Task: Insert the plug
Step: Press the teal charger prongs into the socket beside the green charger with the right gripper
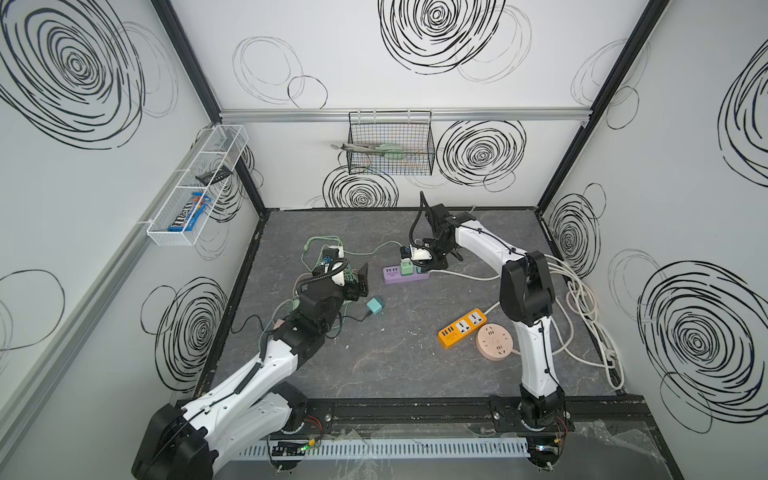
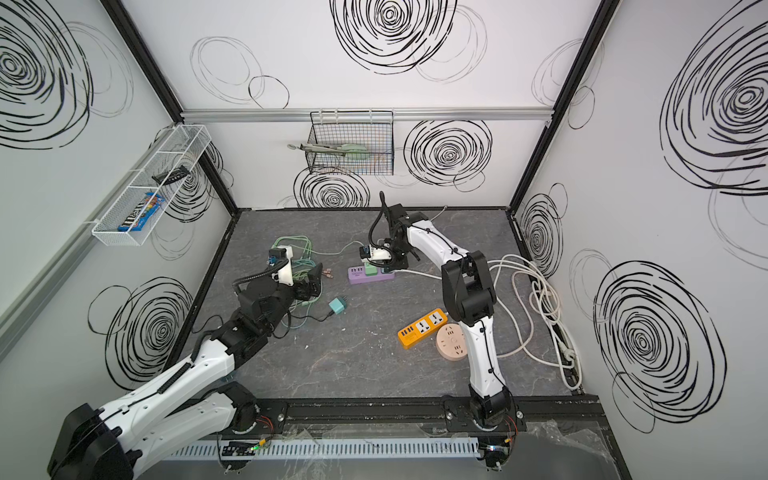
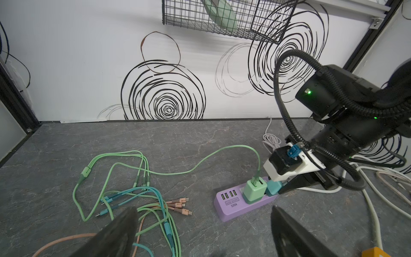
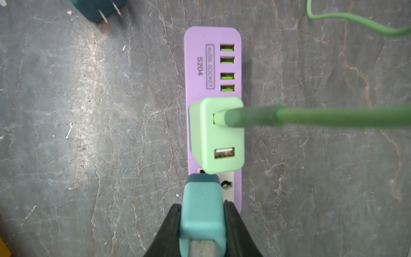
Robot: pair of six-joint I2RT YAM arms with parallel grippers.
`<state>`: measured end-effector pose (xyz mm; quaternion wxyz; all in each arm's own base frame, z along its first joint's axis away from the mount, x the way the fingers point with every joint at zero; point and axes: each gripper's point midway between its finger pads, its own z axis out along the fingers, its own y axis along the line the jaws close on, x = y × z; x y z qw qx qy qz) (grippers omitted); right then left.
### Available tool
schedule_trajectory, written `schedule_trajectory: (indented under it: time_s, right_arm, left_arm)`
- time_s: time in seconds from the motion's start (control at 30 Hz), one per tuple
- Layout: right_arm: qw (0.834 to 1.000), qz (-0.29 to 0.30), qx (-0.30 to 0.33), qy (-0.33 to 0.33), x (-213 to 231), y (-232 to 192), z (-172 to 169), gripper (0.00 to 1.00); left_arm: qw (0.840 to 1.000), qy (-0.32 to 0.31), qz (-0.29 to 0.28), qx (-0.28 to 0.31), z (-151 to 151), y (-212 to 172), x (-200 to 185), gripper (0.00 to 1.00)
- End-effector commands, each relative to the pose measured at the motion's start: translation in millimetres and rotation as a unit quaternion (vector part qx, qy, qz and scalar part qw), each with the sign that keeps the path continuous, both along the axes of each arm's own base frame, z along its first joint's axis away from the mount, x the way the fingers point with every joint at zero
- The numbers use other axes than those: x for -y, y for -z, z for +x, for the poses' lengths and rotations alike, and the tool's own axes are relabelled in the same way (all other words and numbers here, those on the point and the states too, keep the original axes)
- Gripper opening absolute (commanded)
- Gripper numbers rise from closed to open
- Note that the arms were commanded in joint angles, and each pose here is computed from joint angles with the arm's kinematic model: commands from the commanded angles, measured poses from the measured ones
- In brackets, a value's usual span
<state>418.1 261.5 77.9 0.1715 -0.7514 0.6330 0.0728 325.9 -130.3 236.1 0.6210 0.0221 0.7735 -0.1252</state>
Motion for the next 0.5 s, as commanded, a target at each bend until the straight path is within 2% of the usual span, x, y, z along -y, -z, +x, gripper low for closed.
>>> schedule_trajectory:
  time_s: [0.0, 0.17, 0.47]
  right_arm:
    - [0.998, -0.056, -0.033, 0.005, 4, 34, -17, 0.0]
    - [0.996, -0.085, -0.034, 0.005, 1, 55, -7, 0.0]
    - [0.993, -0.073, -0.092, -0.006, -2, 100, -9, 0.0]
  left_arm:
    - [1.0, 0.0, -0.01, 0.003, 3, -3, 0, 0.96]
    - [1.0, 0.003, -0.009, 0.0, 4, -2, 2, 0.96]
    - [1.0, 0.006, 0.002, -0.018, 7, 2, 5, 0.96]
